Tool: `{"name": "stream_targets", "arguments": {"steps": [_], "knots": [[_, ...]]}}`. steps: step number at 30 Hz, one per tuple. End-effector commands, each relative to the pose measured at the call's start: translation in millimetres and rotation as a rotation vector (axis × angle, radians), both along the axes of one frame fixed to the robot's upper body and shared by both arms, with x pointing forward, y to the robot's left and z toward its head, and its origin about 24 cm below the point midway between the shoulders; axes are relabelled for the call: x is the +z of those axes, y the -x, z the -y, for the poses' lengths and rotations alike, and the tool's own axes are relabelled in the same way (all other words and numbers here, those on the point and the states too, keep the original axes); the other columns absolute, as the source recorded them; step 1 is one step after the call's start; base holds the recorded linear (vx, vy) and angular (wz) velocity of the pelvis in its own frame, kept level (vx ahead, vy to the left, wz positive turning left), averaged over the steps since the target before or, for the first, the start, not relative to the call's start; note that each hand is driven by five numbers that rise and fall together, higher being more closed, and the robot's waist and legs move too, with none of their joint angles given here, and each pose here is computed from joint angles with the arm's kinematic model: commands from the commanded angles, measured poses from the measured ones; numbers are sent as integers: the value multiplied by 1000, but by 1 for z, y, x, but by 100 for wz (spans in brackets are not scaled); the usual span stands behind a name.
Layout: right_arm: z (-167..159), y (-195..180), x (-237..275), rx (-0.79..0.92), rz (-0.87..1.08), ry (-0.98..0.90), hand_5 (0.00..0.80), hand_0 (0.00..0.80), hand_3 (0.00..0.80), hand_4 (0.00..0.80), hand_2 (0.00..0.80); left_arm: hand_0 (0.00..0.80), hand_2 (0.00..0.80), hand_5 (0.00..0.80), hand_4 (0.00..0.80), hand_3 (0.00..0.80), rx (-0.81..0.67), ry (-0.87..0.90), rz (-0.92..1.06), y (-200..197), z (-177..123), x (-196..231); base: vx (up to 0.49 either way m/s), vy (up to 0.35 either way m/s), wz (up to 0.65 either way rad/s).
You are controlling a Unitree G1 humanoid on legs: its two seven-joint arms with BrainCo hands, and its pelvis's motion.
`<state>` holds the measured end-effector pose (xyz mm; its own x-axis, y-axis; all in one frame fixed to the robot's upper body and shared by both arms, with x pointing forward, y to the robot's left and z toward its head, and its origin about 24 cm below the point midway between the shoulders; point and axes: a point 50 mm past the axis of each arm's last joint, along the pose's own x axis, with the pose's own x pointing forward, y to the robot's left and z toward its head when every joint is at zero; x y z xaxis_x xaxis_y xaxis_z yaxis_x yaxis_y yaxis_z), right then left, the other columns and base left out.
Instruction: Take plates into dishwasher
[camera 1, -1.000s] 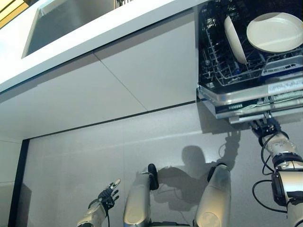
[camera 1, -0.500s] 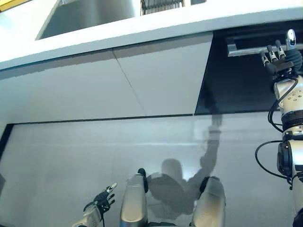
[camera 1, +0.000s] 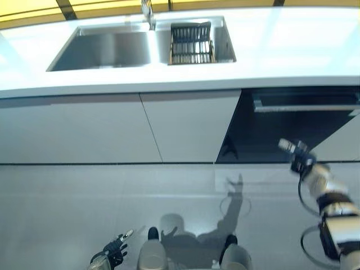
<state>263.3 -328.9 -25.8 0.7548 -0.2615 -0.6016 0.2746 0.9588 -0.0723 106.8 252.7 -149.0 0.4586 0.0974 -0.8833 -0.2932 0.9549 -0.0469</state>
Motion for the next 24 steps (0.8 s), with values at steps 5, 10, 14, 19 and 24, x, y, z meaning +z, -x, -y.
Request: {"name": "stream_targets", "arguments": {"steps": [5, 10, 14, 19, 24], "knots": [[-63, 55, -73, 233, -213, 103, 0, 0, 0, 0, 0, 0, 0, 0, 0, 0, -285, -88, -113, -2, 1, -3, -29, 45, -9], [-95, 120, -119, 195, -469, 199, 0, 0, 0, 0, 0, 0, 0, 0, 0, 0, -382, -78, -236, 7, 22, -12, -3, 7, -3], [-105, 148, -132, 147, -600, 219, 0, 0, 0, 0, 0, 0, 0, 0, 0, 0, -419, -55, -227, 4, 41, -16, 17, 9, -4], [-116, 149, -134, 397, -640, 343, 0, 0, 0, 0, 0, 0, 0, 0, 0, 0, -522, -48, -200, -1, 56, -16, 0, -2, -3], [-120, 139, -131, 556, -608, 404, 0, 0, 0, 0, 0, 0, 0, 0, 0, 0, -473, -56, -192, -4, 47, -14, 1, -3, -2]]}}
